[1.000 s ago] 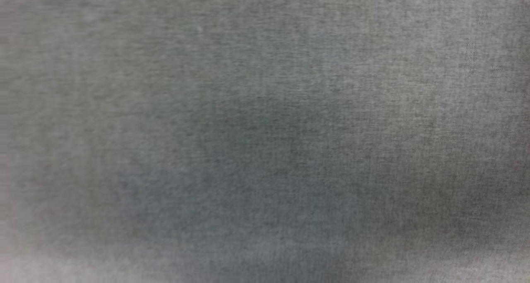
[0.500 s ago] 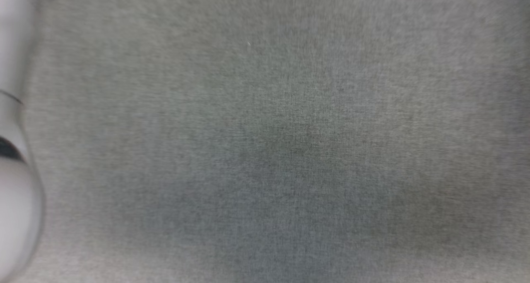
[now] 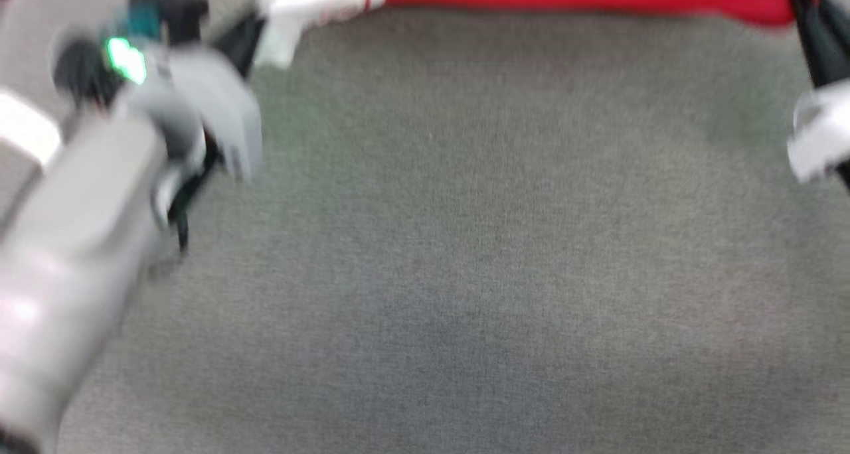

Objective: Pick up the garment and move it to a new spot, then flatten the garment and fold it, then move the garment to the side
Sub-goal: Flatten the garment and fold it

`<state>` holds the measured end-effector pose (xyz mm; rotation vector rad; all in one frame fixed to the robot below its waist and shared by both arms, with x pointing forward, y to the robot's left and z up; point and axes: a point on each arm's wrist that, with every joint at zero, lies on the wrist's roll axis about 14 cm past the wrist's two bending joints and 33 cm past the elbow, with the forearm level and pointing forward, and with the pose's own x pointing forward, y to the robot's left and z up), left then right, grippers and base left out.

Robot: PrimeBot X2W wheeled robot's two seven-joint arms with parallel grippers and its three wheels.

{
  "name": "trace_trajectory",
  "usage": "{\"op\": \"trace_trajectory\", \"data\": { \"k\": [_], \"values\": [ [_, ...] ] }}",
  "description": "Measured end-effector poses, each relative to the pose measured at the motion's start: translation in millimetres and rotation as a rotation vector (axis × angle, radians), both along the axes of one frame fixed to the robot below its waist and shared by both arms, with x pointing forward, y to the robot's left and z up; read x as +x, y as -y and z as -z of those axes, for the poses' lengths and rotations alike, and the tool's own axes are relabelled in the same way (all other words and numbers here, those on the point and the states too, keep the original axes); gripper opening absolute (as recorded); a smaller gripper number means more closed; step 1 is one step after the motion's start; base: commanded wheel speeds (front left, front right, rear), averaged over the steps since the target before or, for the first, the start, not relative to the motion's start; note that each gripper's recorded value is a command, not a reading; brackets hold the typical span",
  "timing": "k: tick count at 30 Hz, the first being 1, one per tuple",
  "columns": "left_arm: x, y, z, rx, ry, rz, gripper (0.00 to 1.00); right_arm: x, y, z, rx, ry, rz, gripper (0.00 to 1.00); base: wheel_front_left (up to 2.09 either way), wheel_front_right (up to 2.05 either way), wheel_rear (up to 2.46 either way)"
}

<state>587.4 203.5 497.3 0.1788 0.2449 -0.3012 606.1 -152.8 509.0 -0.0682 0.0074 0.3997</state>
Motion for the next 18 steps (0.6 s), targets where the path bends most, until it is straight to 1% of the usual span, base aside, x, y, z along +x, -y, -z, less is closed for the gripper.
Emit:
{"op": "trace_trajectory", "data": {
  "k": [5, 11, 13, 18],
  "values": [
    [-68, -3, 10, -0.046, -0.050, -0.035, 0.00, -47, 16, -1, 0.007, -0.026, 0.000, 0.00, 0.00, 0.00, 0.00],
    [-148, 3, 17, -0.081, -0.130, -0.075, 0.00, -98, 30, 14, 0.036, -0.092, 0.035, 0.00, 0.00, 0.00, 0.00],
    [-168, 7, 20, -0.096, -0.167, -0.081, 0.00, -112, 32, 21, 0.040, -0.118, 0.044, 0.00, 0.00, 0.00, 0.00],
    [-208, 7, 32, -0.127, -0.258, -0.145, 0.00, -144, 32, 39, 0.030, -0.185, 0.054, 0.00, 0.00, 0.00, 0.00]
  ]
}}
